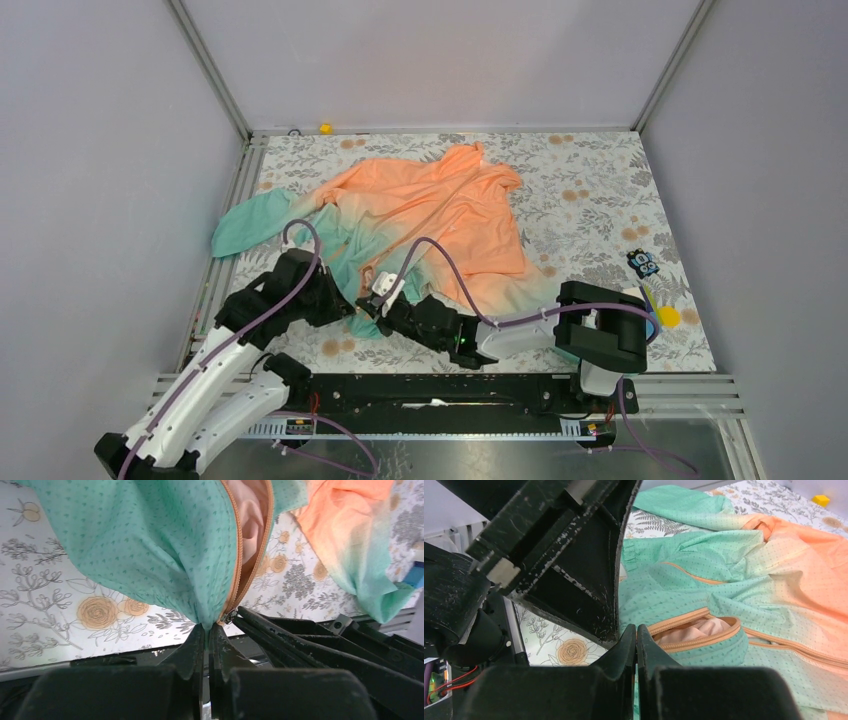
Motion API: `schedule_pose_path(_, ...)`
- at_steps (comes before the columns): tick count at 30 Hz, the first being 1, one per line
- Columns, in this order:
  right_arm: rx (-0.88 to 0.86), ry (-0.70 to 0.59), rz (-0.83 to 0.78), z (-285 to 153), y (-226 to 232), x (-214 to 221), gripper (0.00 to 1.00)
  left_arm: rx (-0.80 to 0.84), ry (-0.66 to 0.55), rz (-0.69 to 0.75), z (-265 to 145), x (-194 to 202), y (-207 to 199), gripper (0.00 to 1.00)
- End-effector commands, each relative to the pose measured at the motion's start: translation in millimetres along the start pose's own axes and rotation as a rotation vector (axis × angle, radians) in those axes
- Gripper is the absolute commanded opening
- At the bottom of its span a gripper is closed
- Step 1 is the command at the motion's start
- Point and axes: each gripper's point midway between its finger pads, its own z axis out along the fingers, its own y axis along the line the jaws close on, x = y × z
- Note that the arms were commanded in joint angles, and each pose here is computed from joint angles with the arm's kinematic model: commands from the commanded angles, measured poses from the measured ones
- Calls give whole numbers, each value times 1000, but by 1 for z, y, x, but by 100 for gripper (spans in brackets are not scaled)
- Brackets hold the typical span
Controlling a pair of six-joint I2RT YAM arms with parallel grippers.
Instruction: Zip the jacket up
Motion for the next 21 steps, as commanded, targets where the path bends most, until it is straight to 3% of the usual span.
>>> schedule_pose_path(1, 23, -4, -13, 12, -5, -30, 0, -94, 44, 80, -10, -1, 10, 0)
schedule_pose_path(8, -182, 172, -73, 20, -8, -16, 0, -182, 126, 128, -21, 13, 30, 0)
schedule_pose_path(21, -154, 225, -9, 52, -50, -19, 0, -339, 82, 157, -62, 8, 59, 0)
